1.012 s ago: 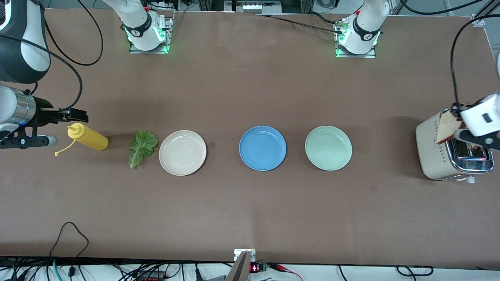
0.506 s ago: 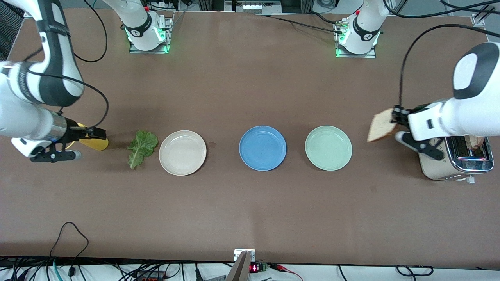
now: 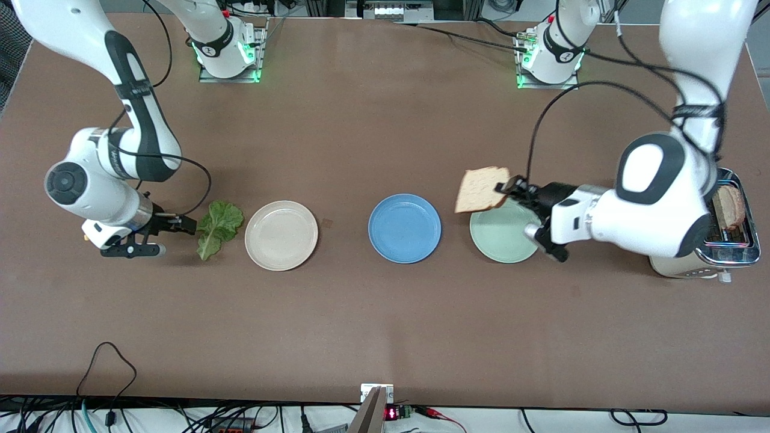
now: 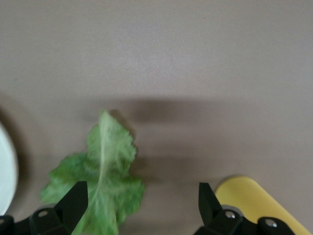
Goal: Make sandwich in blue plate with both arms
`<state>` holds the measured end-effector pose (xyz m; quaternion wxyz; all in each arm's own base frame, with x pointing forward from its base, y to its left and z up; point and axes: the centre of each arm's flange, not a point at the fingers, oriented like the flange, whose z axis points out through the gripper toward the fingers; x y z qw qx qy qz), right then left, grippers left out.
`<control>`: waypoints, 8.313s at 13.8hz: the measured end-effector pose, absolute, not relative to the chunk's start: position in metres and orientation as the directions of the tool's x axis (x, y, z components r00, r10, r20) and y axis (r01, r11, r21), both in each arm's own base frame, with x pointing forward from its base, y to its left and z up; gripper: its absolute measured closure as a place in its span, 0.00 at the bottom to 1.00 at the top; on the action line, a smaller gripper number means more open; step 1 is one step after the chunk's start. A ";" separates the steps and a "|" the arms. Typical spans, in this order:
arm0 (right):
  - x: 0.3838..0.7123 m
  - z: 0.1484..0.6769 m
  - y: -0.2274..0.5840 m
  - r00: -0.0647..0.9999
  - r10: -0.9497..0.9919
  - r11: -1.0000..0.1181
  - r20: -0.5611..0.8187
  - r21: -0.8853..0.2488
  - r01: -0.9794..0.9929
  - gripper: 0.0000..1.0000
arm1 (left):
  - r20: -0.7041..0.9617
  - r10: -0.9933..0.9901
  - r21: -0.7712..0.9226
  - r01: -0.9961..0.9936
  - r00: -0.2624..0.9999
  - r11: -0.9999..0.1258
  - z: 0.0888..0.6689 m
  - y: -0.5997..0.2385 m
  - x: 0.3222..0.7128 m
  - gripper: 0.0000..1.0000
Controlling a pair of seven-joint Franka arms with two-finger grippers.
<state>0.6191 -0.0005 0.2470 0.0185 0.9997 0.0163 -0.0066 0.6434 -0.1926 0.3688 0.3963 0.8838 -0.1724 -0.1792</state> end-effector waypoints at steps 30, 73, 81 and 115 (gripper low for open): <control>0.648 0.239 0.047 0.982 -0.102 -0.993 -0.161 -0.038 -0.109 0.96 | 0.073 -0.476 0.763 -0.357 0.876 -0.539 0.201 -0.266 0.632 0.00; 0.625 0.245 0.400 0.542 -0.750 -0.504 -0.379 -0.202 -0.840 0.00 | -0.322 -0.076 -0.112 -0.117 0.944 -0.987 0.445 0.176 0.589 0.00; 0.666 0.369 0.221 0.847 -0.441 -0.849 -0.296 -0.168 -0.501 0.00 | -0.303 -0.079 -0.091 -0.112 0.950 -0.990 0.420 0.212 0.591 0.00; 0.461 0.269 -0.335 0.254 0.720 -0.229 0.646 -0.125 0.965 0.00 | -0.294 -0.094 -0.094 -0.127 0.951 -0.987 0.430 0.202 0.594 0.00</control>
